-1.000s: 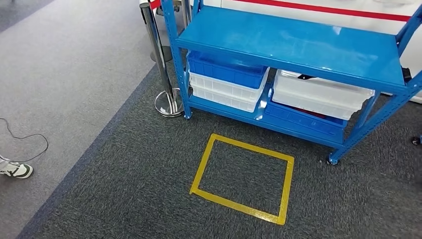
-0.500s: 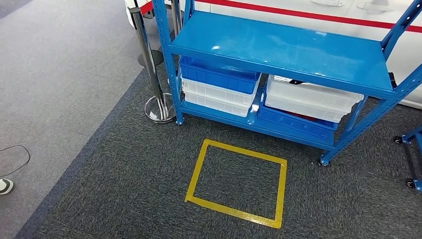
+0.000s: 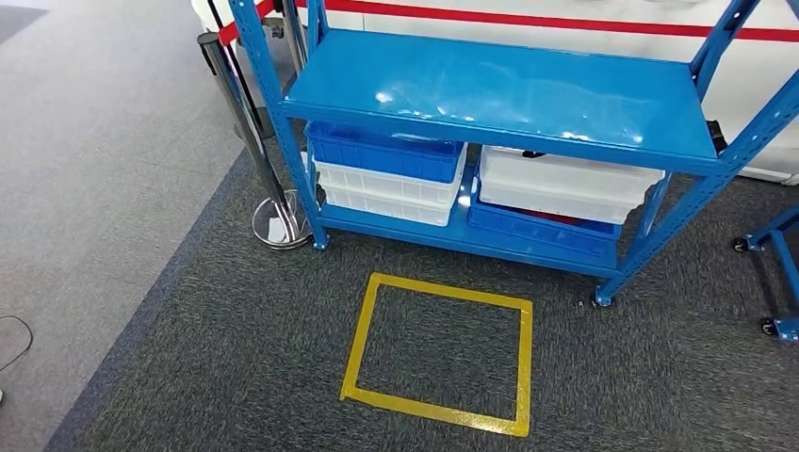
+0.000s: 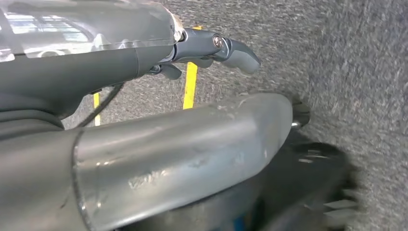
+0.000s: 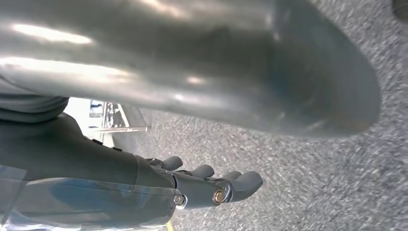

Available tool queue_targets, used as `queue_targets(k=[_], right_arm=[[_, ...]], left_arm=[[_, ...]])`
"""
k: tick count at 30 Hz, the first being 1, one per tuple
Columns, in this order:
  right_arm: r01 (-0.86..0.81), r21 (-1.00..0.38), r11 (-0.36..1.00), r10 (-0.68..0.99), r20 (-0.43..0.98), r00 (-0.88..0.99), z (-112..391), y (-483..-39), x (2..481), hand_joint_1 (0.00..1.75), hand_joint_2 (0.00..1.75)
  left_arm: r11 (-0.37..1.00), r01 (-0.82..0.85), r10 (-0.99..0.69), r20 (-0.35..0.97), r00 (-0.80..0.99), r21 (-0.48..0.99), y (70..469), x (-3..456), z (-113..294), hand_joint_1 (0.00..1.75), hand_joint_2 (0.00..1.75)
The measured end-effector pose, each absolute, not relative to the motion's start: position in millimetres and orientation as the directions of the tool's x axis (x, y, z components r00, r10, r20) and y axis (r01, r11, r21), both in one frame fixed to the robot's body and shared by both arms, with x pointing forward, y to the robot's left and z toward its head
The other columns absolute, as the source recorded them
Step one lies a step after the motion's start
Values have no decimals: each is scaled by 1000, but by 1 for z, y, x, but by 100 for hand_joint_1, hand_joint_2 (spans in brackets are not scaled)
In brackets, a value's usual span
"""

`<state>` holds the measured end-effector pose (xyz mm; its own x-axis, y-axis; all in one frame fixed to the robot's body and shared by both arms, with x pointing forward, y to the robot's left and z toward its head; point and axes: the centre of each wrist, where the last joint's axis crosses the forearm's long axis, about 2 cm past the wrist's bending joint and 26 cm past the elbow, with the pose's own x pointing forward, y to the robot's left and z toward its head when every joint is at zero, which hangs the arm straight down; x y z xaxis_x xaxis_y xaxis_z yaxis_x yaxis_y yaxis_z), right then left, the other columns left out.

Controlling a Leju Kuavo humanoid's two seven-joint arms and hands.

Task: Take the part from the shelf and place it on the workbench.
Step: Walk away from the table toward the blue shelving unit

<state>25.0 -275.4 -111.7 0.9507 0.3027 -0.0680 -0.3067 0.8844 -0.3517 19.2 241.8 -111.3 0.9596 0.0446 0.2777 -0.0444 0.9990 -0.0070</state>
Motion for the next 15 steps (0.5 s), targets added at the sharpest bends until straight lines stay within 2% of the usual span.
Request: queue_targets(k=[15], right_arm=[[-305, -351, 885, 303, -64, 951, -112, -274, 27, 0, 0]], left_arm=[[999, -41, 42, 273, 961, -10, 242, 17, -111, 0, 0]])
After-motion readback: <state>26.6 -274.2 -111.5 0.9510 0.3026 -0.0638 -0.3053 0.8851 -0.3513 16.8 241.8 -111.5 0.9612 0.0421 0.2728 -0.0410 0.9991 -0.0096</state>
